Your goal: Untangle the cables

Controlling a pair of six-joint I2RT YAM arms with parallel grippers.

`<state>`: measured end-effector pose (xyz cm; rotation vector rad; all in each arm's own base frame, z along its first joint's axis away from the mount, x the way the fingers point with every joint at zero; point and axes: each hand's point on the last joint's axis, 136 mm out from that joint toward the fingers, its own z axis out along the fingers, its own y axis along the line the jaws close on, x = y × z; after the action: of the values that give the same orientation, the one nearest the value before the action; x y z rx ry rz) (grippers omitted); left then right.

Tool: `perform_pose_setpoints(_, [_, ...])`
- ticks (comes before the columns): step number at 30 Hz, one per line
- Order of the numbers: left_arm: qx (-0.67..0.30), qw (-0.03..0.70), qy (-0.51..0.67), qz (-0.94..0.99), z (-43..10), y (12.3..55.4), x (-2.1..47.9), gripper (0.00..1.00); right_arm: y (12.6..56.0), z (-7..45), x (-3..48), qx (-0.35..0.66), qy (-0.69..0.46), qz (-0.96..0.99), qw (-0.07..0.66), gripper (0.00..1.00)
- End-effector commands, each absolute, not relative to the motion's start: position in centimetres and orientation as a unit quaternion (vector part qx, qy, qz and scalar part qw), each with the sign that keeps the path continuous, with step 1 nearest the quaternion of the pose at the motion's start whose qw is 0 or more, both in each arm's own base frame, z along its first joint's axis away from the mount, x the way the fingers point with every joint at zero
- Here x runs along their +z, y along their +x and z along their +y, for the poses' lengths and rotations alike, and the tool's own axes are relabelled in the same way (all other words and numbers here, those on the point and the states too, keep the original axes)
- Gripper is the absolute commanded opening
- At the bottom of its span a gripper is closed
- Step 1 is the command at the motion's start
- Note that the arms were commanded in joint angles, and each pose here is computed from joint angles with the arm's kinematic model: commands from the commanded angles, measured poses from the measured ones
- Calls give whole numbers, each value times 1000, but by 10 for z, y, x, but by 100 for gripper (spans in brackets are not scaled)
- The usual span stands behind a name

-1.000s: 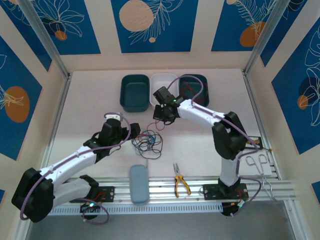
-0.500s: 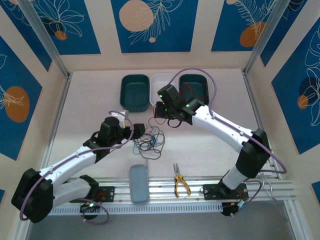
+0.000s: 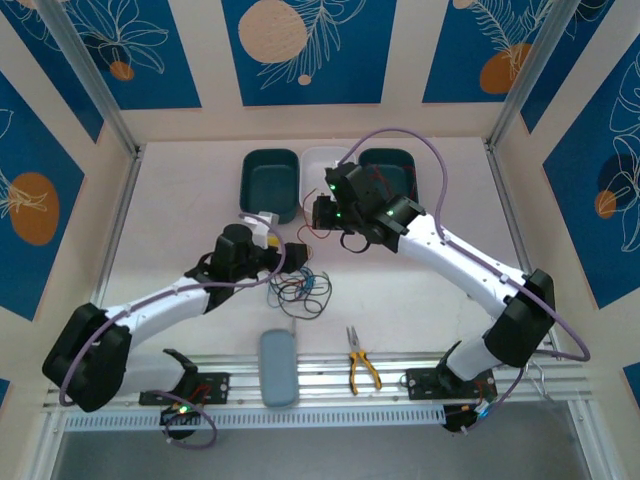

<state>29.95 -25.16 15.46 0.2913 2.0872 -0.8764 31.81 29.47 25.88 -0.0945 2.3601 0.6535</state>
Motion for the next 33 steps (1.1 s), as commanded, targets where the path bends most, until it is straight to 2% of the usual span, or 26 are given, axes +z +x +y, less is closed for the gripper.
perform_pose_setpoints(1, [-372,434,126,811,-268,305,170,98,313,296,302,288,-47,880,375,0])
perform_pose_setpoints(5, [-374,425,121,815,-273,307,160,94,309,293,318,300,-53,869,389,0])
perform_pose_setpoints(10, [-364,416,109,826,-270,308,145,84,304,286,338,305,-58,856,414,0])
perform_pose_setpoints(14, [-353,405,101,837,-263,303,130,71,301,277,356,301,-63,846,436,0])
perform_pose_setpoints(20, [-335,392,84,853,-251,295,108,60,300,261,381,286,-66,831,473,0])
perform_pose_setpoints(29, [-315,383,71,865,-242,294,92,58,302,239,419,288,-67,809,508,0])
perform_pose_setpoints(33, [-313,383,68,867,-241,294,91,61,308,222,428,299,-55,809,503,0])
